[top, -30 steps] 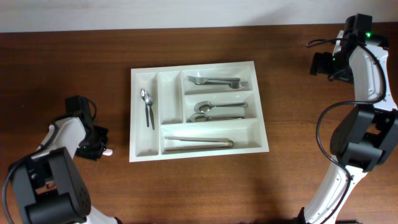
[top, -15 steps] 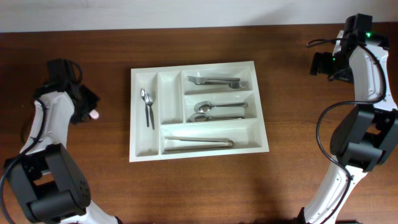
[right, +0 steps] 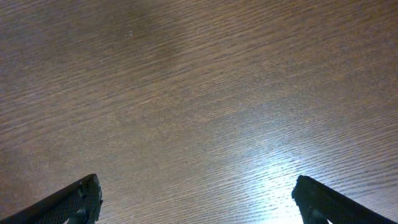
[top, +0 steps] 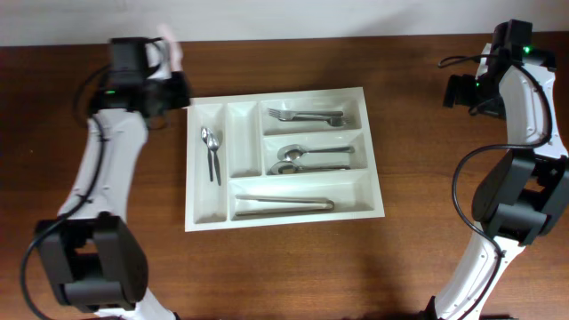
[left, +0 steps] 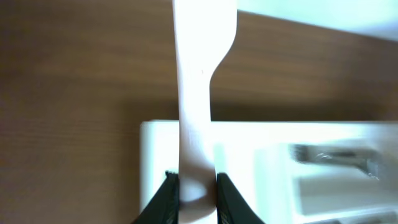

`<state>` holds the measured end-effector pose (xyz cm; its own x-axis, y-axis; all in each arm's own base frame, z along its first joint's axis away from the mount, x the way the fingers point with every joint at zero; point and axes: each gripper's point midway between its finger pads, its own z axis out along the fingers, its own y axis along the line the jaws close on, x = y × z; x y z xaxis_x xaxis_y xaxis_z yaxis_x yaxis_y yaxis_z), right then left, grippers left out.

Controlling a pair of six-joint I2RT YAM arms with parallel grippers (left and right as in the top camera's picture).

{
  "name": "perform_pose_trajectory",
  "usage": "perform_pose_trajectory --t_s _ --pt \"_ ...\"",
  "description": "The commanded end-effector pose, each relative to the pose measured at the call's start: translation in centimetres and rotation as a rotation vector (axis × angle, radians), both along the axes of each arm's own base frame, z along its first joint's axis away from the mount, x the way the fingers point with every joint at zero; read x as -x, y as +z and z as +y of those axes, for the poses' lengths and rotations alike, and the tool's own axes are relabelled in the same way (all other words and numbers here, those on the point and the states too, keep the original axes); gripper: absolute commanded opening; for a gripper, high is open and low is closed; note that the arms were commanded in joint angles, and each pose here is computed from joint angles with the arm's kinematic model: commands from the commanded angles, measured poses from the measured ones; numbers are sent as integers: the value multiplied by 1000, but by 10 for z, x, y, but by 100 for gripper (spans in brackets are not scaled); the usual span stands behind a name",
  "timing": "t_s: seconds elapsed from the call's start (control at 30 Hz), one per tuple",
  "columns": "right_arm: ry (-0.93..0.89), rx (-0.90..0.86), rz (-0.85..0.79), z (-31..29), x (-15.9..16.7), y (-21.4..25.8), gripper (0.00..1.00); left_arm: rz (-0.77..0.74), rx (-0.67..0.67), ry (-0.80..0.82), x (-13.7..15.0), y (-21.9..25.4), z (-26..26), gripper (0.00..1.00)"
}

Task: Pack container
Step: 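Carry the knife with the left gripper over the left narrow compartment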

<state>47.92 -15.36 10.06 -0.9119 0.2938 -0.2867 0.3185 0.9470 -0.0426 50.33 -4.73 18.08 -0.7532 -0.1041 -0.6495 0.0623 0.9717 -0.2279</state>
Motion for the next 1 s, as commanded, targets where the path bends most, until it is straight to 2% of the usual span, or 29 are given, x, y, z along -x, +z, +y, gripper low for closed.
perform_pose_trajectory --t_s 0.0,0.13,0.4,0.97 --pt "6 13 -53 -1 -4 24 99 -48 -39 -146 -1 7 -48 2" --pt "6 13 -53 -1 -4 24 99 -2 -99 -173 7 -12 -75 2" --pt "6 13 -53 -1 -4 24 99 186 -77 -162 25 -70 -92 2" --pt "6 13 -53 -1 -4 24 99 445 -61 -156 81 -97 -96 2"
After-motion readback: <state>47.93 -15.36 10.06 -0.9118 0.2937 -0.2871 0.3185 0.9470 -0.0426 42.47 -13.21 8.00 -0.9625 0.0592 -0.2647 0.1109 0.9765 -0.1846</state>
